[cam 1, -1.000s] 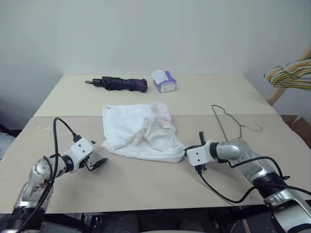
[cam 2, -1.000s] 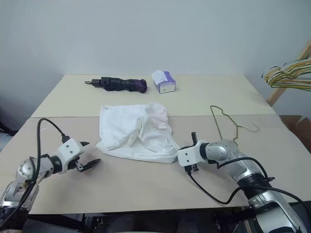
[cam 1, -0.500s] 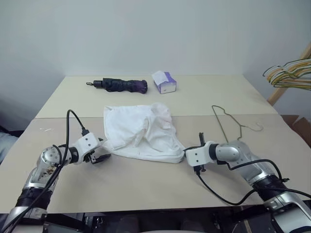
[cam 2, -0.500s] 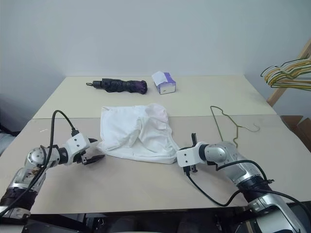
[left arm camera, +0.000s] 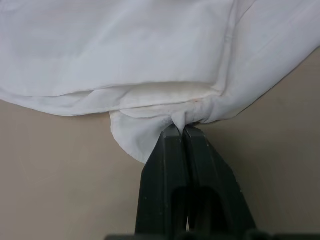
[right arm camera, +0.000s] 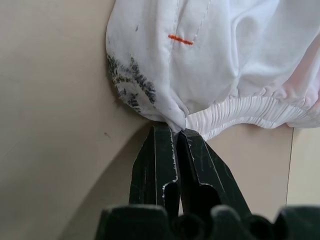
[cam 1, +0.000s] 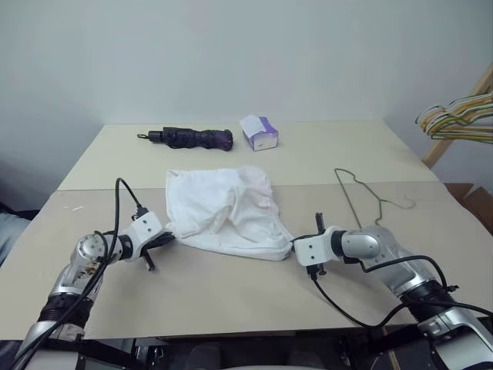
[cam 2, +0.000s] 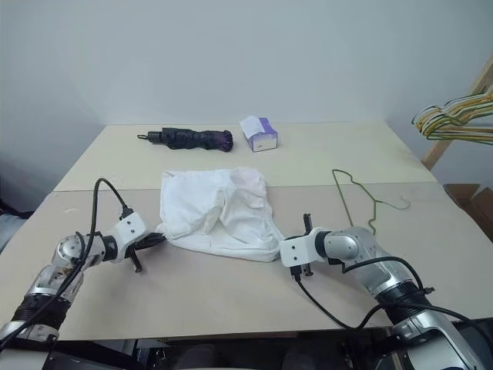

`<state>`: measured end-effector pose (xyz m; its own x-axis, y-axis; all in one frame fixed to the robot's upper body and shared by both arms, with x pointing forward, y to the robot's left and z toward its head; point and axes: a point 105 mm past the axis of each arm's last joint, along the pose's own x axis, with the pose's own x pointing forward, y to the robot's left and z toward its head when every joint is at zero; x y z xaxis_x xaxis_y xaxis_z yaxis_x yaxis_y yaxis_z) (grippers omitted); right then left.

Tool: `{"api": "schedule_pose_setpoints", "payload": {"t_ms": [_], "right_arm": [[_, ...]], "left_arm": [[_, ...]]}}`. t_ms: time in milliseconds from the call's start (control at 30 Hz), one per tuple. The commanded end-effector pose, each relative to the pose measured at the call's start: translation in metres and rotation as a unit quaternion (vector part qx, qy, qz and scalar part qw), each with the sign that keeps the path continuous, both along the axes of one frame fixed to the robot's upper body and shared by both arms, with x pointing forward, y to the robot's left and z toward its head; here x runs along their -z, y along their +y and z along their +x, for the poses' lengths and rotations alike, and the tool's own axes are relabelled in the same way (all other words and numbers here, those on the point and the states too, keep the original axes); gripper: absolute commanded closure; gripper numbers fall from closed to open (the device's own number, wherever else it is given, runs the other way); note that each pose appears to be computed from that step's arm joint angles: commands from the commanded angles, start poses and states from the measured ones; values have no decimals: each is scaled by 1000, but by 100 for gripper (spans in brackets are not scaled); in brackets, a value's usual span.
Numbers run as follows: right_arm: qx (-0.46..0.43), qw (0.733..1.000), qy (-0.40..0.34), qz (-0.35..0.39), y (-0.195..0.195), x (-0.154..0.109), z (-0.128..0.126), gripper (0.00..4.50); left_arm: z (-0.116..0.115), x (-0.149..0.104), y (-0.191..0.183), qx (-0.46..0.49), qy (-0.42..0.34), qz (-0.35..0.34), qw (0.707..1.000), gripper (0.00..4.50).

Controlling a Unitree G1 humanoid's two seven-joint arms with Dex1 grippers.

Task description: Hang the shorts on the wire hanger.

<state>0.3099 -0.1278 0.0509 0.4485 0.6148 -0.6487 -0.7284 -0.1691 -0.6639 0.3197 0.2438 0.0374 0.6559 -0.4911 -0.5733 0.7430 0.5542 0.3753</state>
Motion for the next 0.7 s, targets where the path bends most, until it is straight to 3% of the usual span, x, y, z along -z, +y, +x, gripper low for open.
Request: {"api": "schedule_pose_setpoints", "payload": {"t_ms": [33, 233, 400, 700], "right_arm": [[9, 999, -33, 13, -2, -22, 9, 450], [12, 998, -41, 35, -5, -49, 3, 450], [-24, 999, -38, 19, -1, -67, -16, 450], [-104, 991, 52, -63, -2, -67, -71, 450]], "left_arm": [[-20, -7, 13, 15, 23, 11, 1000, 447], [-65, -38, 27, 84, 45, 82, 992, 447], [-96, -68, 28, 126, 76, 106, 983, 447], [-149, -78, 13, 174, 157, 129, 964, 447]]}}
